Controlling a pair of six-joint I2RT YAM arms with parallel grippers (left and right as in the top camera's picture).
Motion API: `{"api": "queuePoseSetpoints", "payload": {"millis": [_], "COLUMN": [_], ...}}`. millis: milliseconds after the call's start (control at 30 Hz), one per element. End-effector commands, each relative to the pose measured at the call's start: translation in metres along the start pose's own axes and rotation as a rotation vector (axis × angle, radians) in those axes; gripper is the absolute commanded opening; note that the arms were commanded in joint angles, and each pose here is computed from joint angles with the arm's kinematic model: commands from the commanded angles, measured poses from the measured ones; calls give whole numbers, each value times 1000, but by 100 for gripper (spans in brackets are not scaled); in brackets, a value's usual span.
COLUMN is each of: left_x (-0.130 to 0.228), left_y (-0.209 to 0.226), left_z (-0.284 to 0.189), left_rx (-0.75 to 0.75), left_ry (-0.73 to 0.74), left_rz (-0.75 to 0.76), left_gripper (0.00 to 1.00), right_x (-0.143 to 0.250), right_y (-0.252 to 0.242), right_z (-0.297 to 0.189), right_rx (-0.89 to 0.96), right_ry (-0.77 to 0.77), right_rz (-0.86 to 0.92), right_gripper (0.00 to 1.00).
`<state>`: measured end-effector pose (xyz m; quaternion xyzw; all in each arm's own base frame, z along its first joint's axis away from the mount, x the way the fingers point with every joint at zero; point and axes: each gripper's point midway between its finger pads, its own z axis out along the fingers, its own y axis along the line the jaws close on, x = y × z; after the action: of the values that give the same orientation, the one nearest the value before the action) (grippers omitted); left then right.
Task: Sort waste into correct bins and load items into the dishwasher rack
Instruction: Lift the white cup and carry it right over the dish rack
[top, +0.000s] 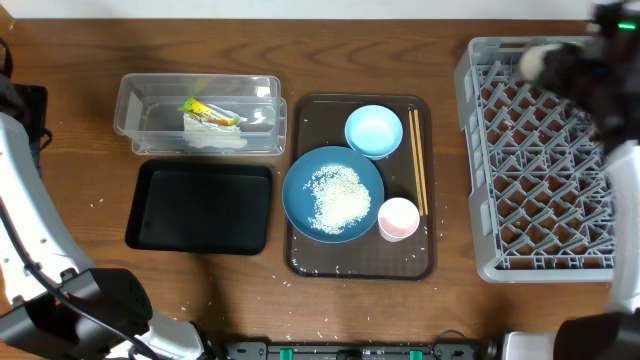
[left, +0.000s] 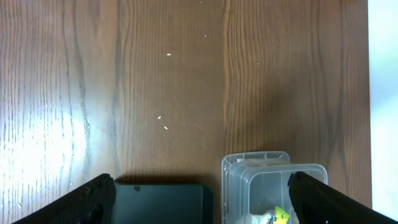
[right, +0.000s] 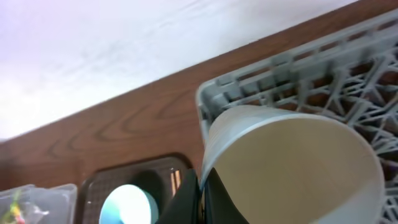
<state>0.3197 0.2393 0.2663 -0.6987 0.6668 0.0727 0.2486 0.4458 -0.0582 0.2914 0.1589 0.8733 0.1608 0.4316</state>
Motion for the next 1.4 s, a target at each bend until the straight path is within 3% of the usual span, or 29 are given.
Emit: {"api": "queuePoseSetpoints", "payload": {"millis": [0,267,567,1000,1367], "left_x": [-2,-2,-2,-2,-2], "left_y": [3,3,3,3,3], "left_z": [3,3,3,3,3], "left_rx": [-23,-23,-23,-22,-22], "left_ry": [-11,-11,-11,-11,-11], "left_rz": [16,16,16,15,15], "left_gripper": [92,91,92,92,92], "right_x": [-8,-11,-5,40,32], "right_y": [-3,-90,-126,-172,-197], "right_z": [-15,-12,0,50,40], "right_rx": [-256,-334,-746,-752,-716], "right_ry": [21,16,-28,72,19], "right_rz": [-6,115,176,397,401], "right_gripper": [1,1,1,1,1]}}
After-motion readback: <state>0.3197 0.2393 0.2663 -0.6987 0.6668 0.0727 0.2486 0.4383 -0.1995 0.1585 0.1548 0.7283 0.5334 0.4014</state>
